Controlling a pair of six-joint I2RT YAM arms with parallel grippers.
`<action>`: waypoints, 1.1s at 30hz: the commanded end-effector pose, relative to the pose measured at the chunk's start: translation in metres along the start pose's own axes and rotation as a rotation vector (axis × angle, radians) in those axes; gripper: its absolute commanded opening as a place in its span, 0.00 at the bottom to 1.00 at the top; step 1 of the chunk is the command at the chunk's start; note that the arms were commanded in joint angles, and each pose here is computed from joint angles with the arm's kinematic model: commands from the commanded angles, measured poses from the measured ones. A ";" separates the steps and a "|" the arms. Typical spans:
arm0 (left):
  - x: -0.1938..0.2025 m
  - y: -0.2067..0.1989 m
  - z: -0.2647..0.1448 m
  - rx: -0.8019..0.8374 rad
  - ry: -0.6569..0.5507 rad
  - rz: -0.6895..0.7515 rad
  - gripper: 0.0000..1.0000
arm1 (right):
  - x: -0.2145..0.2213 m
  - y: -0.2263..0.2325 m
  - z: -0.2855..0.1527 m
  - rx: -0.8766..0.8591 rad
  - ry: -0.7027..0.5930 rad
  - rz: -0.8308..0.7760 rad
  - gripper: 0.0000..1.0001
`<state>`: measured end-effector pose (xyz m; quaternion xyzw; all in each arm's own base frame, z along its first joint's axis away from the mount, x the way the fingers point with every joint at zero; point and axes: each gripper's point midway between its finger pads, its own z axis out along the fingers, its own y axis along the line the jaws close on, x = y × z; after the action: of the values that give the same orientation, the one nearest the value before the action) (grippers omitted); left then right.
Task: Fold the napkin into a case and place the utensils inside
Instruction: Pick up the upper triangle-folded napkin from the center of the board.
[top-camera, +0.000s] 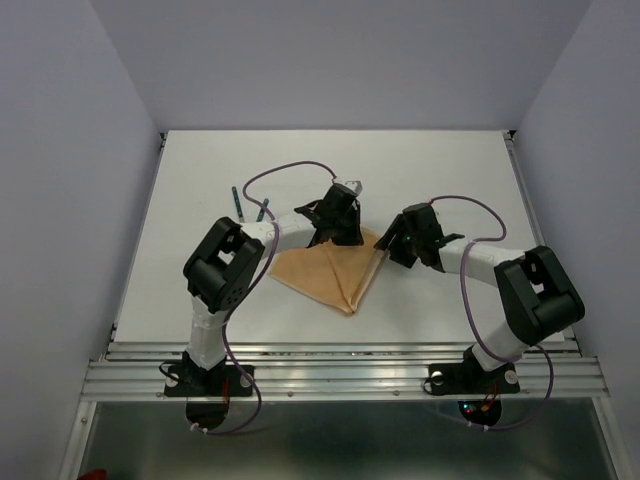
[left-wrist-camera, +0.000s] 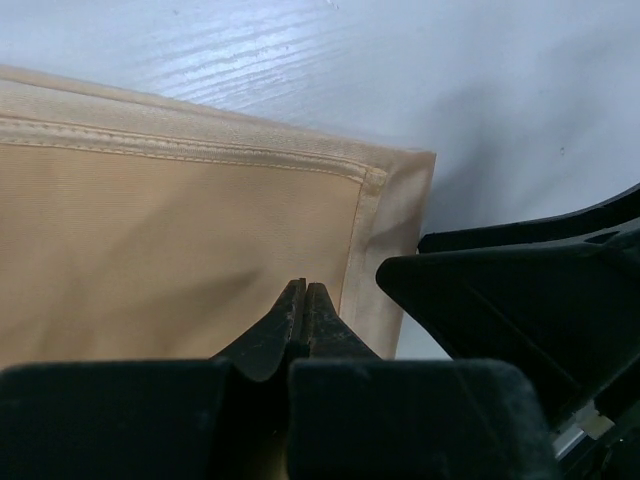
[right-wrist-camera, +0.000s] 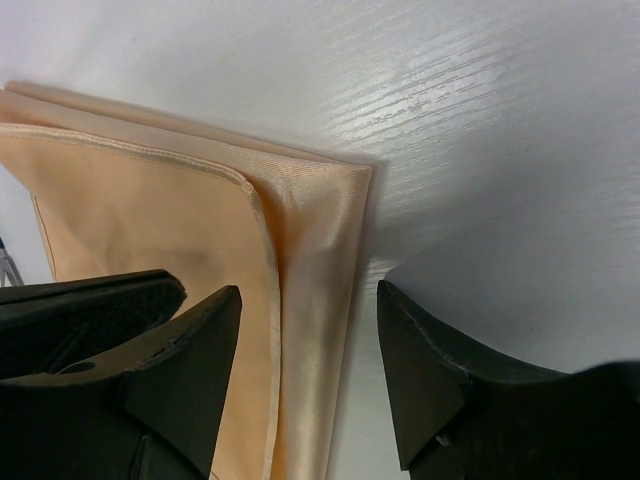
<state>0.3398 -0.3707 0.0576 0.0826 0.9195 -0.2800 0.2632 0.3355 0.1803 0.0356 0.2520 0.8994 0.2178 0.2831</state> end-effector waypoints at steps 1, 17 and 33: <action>-0.006 -0.019 0.005 0.075 0.000 -0.005 0.00 | -0.002 -0.006 0.000 0.021 -0.021 0.011 0.62; 0.025 0.004 0.026 0.060 0.084 -0.025 0.00 | 0.013 -0.011 0.022 -0.017 0.004 0.069 0.54; 0.010 -0.008 0.005 0.101 0.050 0.055 0.00 | 0.013 -0.012 0.019 -0.020 0.000 0.076 0.06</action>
<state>0.3287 -0.3832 0.0279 0.1049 0.9186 -0.3099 0.2216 0.3434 0.1893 0.0230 0.2791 0.8792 0.2548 0.2901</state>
